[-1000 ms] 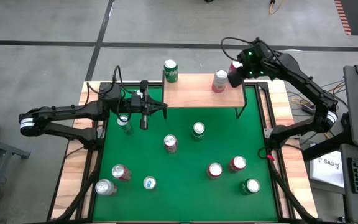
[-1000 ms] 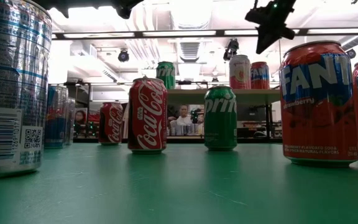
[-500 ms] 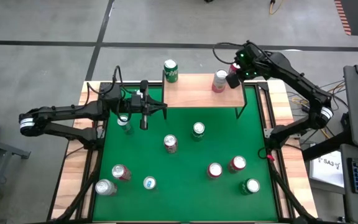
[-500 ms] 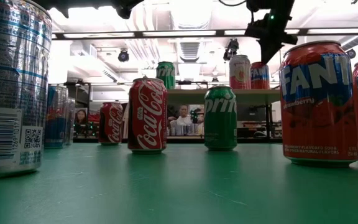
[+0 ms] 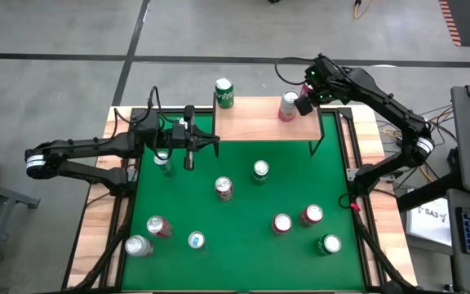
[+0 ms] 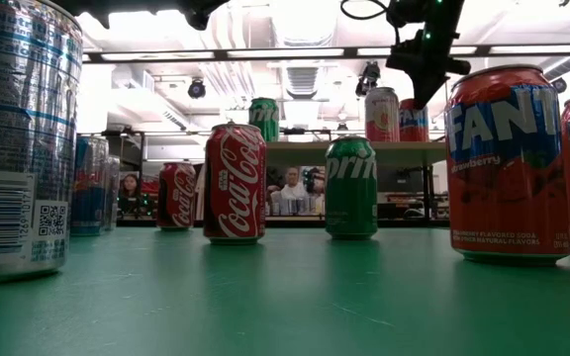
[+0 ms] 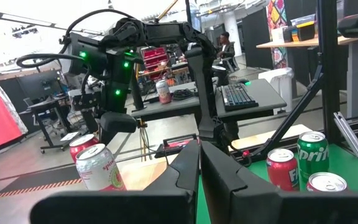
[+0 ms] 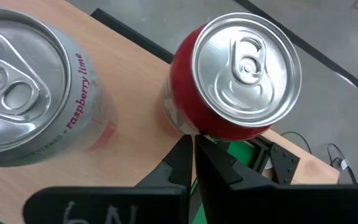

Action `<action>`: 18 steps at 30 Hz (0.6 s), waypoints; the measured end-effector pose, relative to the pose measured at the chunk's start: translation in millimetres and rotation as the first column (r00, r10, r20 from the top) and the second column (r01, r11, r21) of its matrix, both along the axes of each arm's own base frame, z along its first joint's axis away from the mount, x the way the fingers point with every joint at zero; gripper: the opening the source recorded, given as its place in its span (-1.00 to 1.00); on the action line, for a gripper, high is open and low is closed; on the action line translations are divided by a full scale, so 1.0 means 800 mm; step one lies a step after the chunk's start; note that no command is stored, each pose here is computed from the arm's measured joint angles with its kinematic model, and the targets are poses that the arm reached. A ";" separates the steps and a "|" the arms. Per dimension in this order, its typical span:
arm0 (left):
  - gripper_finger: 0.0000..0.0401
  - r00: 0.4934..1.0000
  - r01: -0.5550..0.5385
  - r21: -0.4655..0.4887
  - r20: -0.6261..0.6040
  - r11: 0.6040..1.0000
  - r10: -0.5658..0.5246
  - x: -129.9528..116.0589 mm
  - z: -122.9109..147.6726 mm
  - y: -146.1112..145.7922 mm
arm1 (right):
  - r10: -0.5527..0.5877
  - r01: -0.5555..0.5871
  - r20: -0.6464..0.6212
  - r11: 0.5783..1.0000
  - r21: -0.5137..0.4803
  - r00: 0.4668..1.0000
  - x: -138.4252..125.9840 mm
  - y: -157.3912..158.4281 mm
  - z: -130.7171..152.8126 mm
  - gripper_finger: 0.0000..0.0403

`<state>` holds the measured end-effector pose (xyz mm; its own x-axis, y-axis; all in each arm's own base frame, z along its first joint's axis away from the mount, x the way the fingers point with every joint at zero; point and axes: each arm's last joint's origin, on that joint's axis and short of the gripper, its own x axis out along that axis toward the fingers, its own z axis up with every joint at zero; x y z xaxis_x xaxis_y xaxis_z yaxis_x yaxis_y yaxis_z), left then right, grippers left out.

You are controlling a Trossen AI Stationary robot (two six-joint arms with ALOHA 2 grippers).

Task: Place canned beverage on shelf
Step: Put the top red soda can on the shelf, then put the middle red soda can on the shelf

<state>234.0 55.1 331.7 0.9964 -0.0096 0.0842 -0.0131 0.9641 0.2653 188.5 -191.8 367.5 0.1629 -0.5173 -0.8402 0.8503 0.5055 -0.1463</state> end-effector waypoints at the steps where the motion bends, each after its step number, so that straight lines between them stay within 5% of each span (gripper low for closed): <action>1: -1.00 1.000 0.000 0.000 0.000 1.000 0.000 0.000 0.000 0.000 | 0.000 0.000 0.000 1.000 0.000 1.000 0.000 0.000 0.000 -0.95; 9: -1.00 1.000 0.000 0.000 -0.001 1.000 0.000 0.000 0.000 0.000 | 0.024 -0.026 0.047 0.999 0.026 0.999 -0.002 0.006 0.005 -0.95; 18: -1.00 1.000 0.016 -0.071 -0.001 0.997 -0.016 0.000 0.000 -0.001 | 0.121 -0.129 0.220 0.991 0.024 0.968 -0.012 0.059 0.038 -0.95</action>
